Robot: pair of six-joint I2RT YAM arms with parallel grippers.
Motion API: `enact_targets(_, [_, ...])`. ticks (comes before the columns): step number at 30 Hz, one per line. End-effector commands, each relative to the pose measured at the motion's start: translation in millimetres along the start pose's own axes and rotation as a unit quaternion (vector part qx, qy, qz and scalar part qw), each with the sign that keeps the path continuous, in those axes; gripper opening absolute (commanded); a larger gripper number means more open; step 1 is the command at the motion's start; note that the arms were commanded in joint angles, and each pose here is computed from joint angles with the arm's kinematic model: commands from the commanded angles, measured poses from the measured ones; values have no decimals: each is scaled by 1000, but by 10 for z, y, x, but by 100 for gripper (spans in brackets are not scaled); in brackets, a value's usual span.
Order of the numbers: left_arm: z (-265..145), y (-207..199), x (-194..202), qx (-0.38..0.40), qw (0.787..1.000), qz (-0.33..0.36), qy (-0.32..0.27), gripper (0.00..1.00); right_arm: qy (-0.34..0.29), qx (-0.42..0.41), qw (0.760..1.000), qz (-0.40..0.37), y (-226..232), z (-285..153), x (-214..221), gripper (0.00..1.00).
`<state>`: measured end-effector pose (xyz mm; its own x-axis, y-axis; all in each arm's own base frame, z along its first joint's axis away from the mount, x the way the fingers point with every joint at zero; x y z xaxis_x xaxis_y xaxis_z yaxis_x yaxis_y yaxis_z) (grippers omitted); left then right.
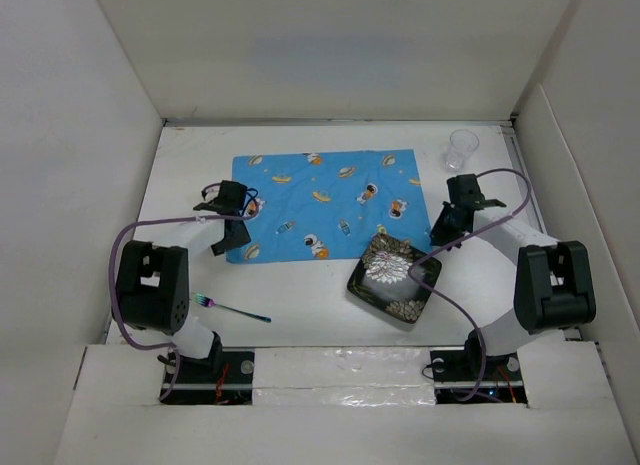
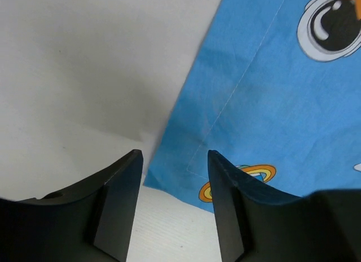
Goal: Set the dinner table for one person
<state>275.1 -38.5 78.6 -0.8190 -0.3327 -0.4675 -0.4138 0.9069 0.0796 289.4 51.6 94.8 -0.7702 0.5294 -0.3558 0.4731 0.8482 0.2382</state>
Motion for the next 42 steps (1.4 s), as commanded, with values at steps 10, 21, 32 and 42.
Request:
enact_targets(10, [-1074, -195, -803, 125, 982, -27, -139, 50, -80, -14, 997, 19, -68, -676, -12, 62])
enact_targets(21, [-1540, -413, -699, 308, 940, -30, -144, 2, 10, -65, 988, 142, -230, -980, 765, 69])
enact_targets(32, [-1623, -520, -727, 358, 921, -25, -153, 14, 78, -37, 975, 206, -351, -588, 1122, 68])
enact_targets(42, [-1647, -531, -759, 360, 920, -9, -156, 17, 136, -59, 954, 261, -206, -279, 1297, 59])
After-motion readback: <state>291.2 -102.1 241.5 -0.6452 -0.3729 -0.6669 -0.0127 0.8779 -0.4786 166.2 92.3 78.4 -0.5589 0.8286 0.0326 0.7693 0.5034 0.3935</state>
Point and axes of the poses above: each gripper's point midway between its finger pads, its own z axis out along the fingers, its own y axis along the line the jaws close on, x = y × z, the point moved 6 cm from there along -z, back along the fingers, and after that the axes turned 2 degrees about z, right-handed, at the moved point
